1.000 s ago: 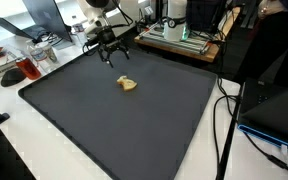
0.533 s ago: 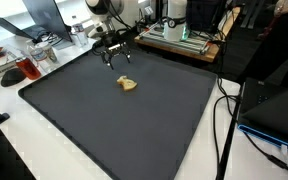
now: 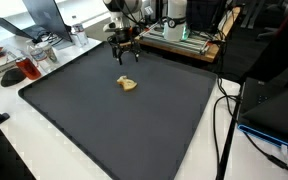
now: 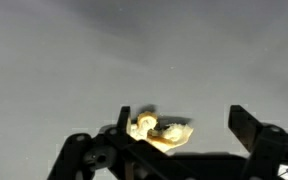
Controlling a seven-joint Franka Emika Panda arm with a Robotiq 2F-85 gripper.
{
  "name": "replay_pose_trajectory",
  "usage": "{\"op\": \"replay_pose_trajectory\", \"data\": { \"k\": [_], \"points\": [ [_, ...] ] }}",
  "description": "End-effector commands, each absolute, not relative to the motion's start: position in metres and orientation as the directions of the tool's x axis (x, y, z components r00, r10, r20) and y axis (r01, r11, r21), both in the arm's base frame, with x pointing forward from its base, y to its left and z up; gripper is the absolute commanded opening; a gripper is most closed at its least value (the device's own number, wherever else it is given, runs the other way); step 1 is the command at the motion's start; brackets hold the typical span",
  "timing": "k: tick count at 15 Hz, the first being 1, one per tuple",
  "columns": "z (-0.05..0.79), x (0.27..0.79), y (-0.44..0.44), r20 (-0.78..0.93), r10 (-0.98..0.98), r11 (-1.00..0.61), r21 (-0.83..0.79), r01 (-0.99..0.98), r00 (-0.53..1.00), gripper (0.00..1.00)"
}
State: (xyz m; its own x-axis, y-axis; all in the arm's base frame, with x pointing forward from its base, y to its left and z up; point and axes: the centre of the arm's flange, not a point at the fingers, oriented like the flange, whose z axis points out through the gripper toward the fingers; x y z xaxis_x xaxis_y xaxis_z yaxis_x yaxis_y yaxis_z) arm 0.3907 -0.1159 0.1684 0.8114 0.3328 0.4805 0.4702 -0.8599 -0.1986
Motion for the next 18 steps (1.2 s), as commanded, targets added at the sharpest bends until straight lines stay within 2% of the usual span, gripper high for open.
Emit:
{"op": "replay_pose_trajectory", "data": {
  "k": [1, 11, 18],
  "points": [
    [0.208, 0.357, -0.080, 0.495, 0.213, -0.921, -0.186, 0.342, 0.843, 1.00],
    [0.275, 0.354, 0.021, 0.427, 0.042, -0.992, -0.087, 0.087, 0.903, 1.00],
    [0.302, 0.364, 0.064, 0.405, 0.084, -0.996, 0.014, 0.086, 0.910, 1.00]
  ]
}}
